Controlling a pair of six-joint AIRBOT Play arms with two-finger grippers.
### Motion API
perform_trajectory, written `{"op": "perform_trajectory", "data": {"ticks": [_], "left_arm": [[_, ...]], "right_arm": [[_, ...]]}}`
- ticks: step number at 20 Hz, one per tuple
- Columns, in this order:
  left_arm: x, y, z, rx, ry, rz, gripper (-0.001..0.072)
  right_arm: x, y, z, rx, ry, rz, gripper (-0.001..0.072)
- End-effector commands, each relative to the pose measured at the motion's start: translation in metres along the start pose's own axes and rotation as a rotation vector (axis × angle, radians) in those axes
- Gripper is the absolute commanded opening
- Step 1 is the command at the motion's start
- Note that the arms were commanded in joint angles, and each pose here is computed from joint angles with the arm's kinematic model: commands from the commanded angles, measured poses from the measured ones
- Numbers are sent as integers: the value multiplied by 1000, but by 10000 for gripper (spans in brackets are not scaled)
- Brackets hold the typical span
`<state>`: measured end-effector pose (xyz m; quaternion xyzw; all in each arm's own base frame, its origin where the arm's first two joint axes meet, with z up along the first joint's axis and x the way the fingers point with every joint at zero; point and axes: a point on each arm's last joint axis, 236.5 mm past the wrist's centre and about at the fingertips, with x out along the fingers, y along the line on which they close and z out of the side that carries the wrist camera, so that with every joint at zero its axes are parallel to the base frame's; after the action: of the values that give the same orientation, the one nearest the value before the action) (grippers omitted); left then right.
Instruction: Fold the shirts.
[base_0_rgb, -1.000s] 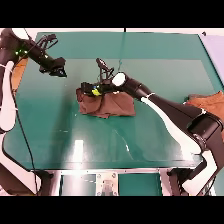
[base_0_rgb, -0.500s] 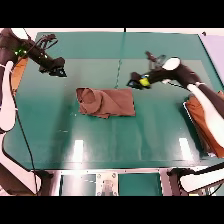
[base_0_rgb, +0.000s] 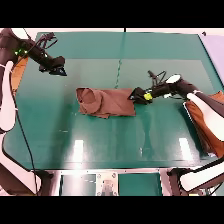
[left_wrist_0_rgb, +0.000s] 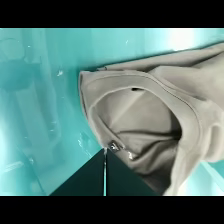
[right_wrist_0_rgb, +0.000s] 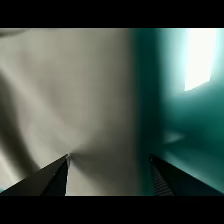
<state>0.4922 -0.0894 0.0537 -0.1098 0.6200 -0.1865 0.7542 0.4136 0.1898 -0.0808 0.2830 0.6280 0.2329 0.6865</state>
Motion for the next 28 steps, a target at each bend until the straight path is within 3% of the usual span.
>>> {"op": "perform_trajectory", "data": {"ticks": [1,2,3,4,5,9,12,14,22,28], "left_arm": [[-1,3,3,-8,-15,15,26],[-1,3,3,-7,-11,14,26],[-1,3,2,-7,-8,14,26],[-1,3,2,-8,-8,14,26],[-1,3,2,-7,-8,14,26],[-1,3,2,-7,-7,14,26],[-1,3,-1,-7,3,12,26],[-1,3,-1,-7,3,12,26],[-1,2,-7,0,29,9,26],[-1,2,-7,0,28,9,26]], "right_arm": [[39,36,-9,-40,17,87,554],[42,45,-7,-51,7,94,550],[42,55,-3,-56,-6,112,451],[39,65,3,-57,-20,135,122],[33,77,9,-62,-33,162,25],[-40,128,52,-141,-129,248,19],[-156,147,96,-200,-331,230,19],[-247,126,116,-147,-487,163,19],[-484,-62,78,424,-935,39,19],[-525,-197,-75,970,-1067,-293,19]]}}
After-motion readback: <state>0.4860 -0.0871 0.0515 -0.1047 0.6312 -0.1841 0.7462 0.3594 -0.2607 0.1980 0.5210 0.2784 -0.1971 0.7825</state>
